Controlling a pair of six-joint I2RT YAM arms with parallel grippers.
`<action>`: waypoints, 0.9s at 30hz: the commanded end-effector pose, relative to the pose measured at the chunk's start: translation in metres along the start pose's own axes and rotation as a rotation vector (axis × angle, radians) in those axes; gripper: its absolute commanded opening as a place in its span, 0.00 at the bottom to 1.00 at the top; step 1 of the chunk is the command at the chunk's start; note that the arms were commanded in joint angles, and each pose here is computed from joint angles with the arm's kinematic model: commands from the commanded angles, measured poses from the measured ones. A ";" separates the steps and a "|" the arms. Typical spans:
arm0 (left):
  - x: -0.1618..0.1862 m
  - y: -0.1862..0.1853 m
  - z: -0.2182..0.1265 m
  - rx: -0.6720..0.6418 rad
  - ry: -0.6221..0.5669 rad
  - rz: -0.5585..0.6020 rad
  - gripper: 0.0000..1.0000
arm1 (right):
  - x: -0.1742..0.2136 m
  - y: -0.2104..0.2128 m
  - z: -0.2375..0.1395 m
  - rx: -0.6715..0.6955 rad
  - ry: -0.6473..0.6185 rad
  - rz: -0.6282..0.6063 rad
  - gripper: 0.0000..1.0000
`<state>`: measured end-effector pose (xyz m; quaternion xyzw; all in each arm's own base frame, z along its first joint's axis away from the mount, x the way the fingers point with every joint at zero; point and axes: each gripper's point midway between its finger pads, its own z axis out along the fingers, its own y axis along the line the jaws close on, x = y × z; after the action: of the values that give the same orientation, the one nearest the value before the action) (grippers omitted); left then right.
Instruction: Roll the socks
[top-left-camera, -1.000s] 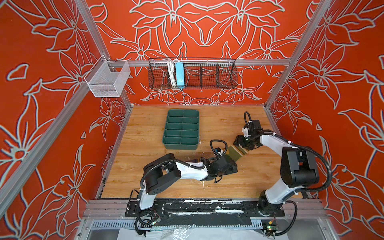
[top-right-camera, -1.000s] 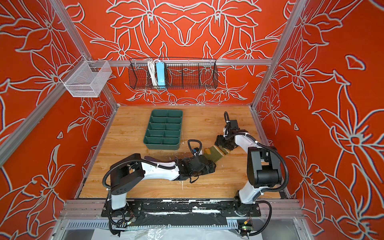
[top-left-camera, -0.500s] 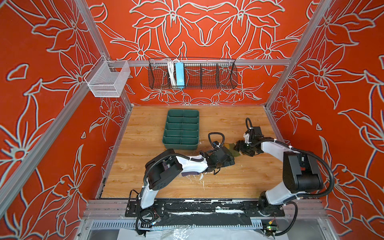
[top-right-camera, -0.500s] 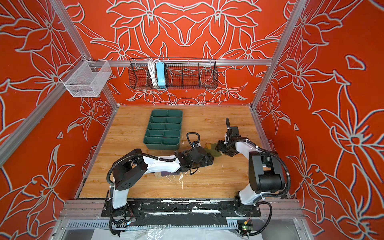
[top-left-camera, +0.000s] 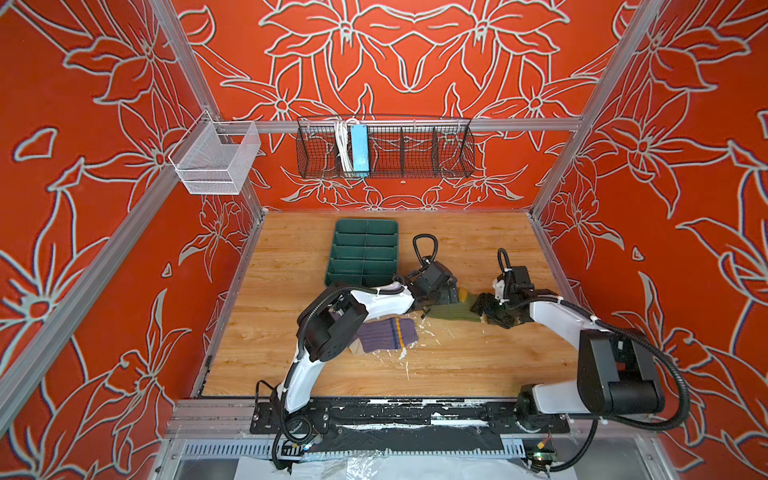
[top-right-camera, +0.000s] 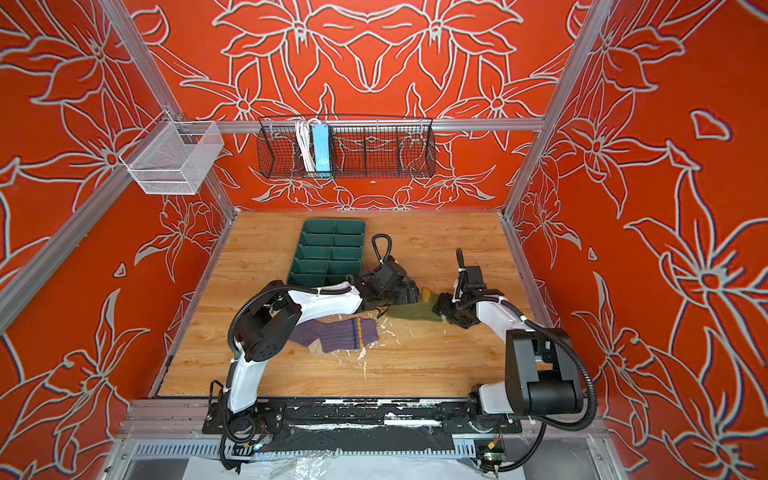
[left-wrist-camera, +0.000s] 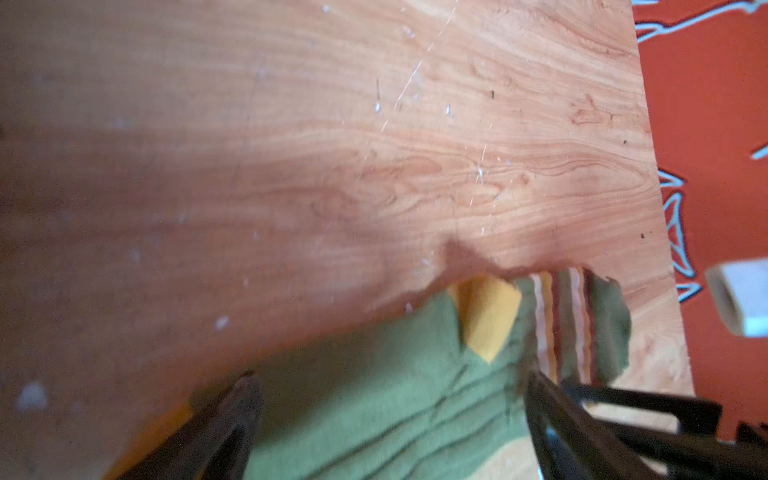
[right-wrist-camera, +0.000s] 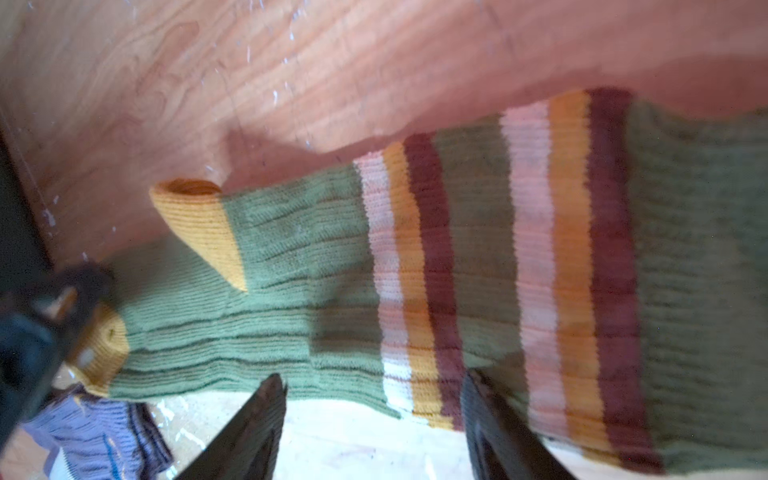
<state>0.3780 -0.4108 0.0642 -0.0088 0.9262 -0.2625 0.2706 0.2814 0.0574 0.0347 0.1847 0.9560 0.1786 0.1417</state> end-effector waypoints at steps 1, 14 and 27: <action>-0.003 -0.002 0.009 0.006 0.011 0.103 0.97 | 0.031 -0.012 0.003 0.031 0.101 0.070 0.69; -0.126 -0.099 -0.120 0.295 -0.205 0.255 0.97 | -0.046 0.020 -0.068 0.083 -0.124 -0.107 0.86; 0.011 -0.031 -0.104 0.228 0.075 -0.387 0.97 | -0.050 0.022 -0.038 0.007 -0.104 -0.072 0.98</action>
<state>0.3291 -0.3848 0.1928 -0.0691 0.8749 -0.4175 0.2356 0.3190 0.0421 0.0910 0.1487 0.9601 0.1373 0.1927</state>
